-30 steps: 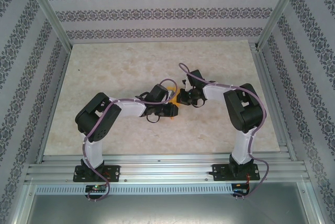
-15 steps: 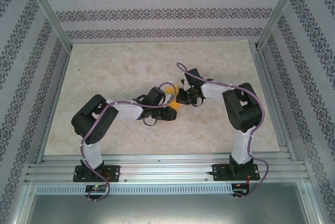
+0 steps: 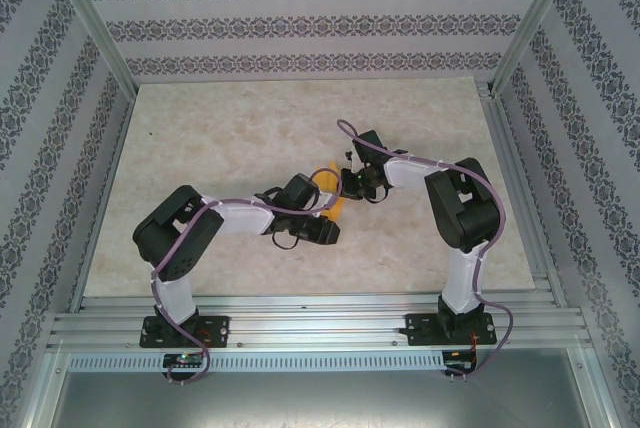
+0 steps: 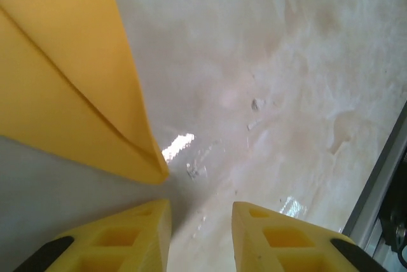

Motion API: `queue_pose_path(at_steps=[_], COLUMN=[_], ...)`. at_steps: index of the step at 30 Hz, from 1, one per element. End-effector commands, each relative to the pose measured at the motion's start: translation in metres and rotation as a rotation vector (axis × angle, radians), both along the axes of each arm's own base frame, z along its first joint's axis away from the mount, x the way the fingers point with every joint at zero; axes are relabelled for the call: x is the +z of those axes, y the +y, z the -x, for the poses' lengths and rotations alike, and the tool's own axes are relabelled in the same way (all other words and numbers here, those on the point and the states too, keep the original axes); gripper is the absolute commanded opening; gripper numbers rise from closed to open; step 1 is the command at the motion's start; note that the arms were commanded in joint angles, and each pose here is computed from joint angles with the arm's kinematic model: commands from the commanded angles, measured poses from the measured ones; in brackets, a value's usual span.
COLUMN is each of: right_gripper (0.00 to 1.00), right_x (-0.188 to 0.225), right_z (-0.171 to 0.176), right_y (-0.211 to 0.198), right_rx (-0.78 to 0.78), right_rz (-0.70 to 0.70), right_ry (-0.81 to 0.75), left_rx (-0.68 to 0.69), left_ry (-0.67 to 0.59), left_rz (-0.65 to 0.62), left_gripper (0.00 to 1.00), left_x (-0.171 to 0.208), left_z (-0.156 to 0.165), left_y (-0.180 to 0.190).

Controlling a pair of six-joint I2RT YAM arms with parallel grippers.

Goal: Fold a paper plane with a square sheet of paper (fold left side to right side)
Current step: Fourth fold the wing at the center of the table.

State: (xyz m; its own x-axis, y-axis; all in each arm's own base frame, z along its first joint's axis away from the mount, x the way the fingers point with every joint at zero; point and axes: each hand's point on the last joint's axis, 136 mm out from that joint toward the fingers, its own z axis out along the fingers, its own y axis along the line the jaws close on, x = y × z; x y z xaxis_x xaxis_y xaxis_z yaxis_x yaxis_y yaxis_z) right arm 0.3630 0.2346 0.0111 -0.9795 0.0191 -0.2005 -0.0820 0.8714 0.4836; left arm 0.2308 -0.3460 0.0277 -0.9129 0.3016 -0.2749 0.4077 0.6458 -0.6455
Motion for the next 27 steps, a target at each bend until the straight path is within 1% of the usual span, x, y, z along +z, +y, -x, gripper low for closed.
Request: queue_pose_path(at_steps=[1,7,12,16,23,27], right_gripper=[0.05,0.05,0.05,0.05,0.05,0.05], right_x=[-0.051,-0.05,-0.05,-0.049,-0.049,-0.049], right_z=[0.017,0.017,0.017,0.017,0.019,0.02], right_y=[-0.037,-0.037,-0.038,-0.037,-0.036,-0.036], right_rx=[-0.034,-0.03,-0.028,-0.026,-0.02,-0.017], right_rz=[0.219,0.217,0.219,0.218,0.216,0.22], right_ry=[0.075,0.073,0.073,0.072,0.072,0.073], left_rx=[-0.017,0.053,0.096,0.094,0.081,0.076], left_ry=[0.071,-0.027,-0.088,-0.102,-0.08,-0.068], left_rz=[-0.033,0.028,0.077,0.085,0.119,0.1], left_gripper=[0.33,0.33,0.33,0.33,0.32,0.32], left_x=[0.005,0.042,0.063,0.061,0.044,0.03], left_z=[0.021,-0.013,-0.036,-0.047,-0.064,-0.068], left_y=[0.008,0.006,0.003,-0.006,-0.028,-0.03])
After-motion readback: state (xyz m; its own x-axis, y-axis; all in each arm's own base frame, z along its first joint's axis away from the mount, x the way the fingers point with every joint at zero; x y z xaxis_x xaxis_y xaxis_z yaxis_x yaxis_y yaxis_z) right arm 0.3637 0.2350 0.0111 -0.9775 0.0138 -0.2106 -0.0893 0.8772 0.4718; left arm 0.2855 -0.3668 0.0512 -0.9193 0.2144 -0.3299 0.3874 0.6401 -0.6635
